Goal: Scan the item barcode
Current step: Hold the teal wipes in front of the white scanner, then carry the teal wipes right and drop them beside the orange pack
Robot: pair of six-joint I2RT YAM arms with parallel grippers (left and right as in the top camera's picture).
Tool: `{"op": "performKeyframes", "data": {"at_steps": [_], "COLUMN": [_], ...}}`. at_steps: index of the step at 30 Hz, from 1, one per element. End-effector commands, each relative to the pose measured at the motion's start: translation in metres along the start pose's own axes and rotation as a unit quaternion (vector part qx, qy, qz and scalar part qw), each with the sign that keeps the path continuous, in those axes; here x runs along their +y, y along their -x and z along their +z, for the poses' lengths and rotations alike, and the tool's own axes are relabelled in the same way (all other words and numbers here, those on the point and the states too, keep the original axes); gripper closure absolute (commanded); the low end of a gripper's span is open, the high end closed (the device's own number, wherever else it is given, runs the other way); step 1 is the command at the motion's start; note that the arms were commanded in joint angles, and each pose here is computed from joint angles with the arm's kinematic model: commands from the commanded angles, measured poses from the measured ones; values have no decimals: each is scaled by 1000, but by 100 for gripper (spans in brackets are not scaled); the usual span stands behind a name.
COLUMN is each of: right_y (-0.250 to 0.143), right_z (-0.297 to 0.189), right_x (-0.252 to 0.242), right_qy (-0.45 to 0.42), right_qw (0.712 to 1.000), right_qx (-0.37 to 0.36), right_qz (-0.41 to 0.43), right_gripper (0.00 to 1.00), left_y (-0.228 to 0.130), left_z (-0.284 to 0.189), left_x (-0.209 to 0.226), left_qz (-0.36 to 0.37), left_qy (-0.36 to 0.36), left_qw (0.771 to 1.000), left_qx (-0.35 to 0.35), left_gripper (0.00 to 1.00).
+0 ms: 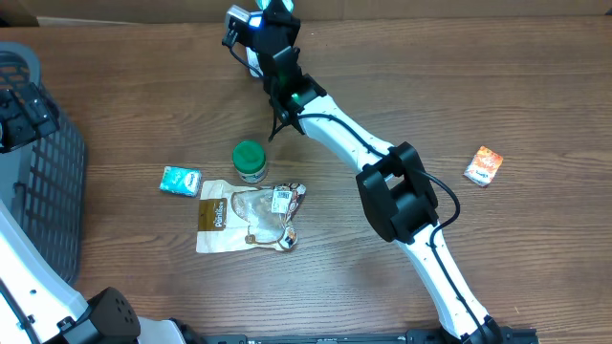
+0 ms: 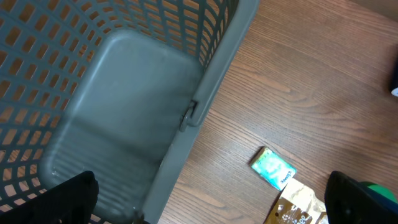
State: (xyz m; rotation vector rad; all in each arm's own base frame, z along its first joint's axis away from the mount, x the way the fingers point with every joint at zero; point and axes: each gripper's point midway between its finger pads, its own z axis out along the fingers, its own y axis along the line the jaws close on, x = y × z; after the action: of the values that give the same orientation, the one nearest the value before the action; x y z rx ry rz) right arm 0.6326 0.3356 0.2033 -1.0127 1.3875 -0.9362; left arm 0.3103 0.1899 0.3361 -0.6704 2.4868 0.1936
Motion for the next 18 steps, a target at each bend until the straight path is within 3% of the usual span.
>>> {"op": "performKeyframes", "data": {"at_steps": [1, 5, 13, 16, 18], "right_y": [10, 10, -8, -31, -52], "right_z": [-12, -24, -87, -125, -152], "right_x": [-46, -66, -193, -230, -243], "right_qy": [-29, 3, 49, 81, 110], "right_qw": [999, 1000, 975, 946, 909], "right_qx": [7, 14, 9, 30, 60], "right_qz": [10, 22, 217, 312, 397], "right_gripper": [96, 96, 96, 96, 96], "left_y": [3, 3, 3, 3, 3], "left_z": [-1, -1, -1, -1, -1], "left_x": [1, 1, 1, 1, 1], "left_qz": [5, 5, 5, 5, 5], "left_qy": [2, 2, 2, 2, 2], "left_qw": [1000, 1000, 1000, 1000, 1000], "left_qx": [-5, -5, -5, -5, -5], "left_gripper": [0, 0, 0, 0, 0]}}
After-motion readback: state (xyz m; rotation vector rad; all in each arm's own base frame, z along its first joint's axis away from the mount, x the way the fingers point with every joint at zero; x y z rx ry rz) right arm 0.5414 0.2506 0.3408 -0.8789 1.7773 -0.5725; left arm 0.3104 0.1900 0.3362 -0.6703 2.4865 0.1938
